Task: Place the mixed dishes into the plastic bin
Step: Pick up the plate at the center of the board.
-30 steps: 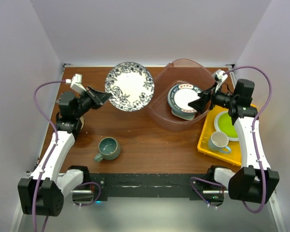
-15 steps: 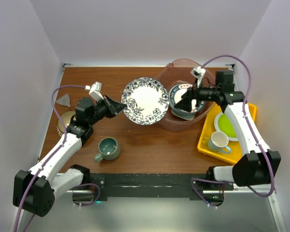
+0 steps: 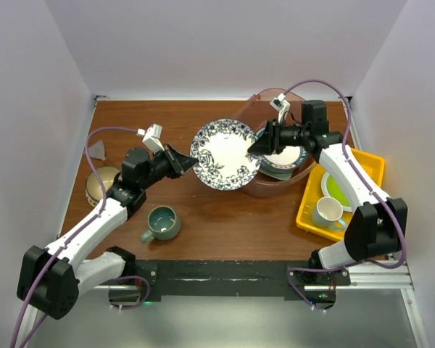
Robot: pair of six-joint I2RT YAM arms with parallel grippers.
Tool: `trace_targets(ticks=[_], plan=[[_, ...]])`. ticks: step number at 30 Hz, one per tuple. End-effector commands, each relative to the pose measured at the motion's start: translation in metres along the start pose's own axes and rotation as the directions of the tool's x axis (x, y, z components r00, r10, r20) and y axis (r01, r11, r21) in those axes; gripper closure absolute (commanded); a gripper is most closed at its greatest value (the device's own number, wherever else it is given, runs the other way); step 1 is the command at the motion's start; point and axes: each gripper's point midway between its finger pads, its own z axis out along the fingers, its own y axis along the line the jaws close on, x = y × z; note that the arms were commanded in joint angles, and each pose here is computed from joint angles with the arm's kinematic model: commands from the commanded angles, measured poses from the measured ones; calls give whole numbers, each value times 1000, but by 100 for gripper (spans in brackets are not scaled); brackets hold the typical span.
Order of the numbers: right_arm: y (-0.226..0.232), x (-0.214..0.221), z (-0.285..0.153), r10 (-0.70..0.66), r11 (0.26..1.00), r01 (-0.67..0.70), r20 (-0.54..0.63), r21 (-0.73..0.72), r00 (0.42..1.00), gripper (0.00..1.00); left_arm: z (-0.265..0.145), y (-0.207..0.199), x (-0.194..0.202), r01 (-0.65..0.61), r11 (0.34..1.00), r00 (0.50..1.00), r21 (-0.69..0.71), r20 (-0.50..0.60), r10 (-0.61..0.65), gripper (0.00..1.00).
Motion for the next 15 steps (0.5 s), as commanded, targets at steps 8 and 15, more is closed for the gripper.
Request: trace_targets(ticks=[8, 15], plan=[[5, -26, 7, 114, 993, -112, 69, -41, 991, 100, -3, -73, -43, -68, 968, 991, 243, 129, 37, 100], [4, -54, -25, 144, 986, -128, 159, -105, 977, 100, -13, -80, -56, -187, 963, 975, 195, 160, 157, 37]])
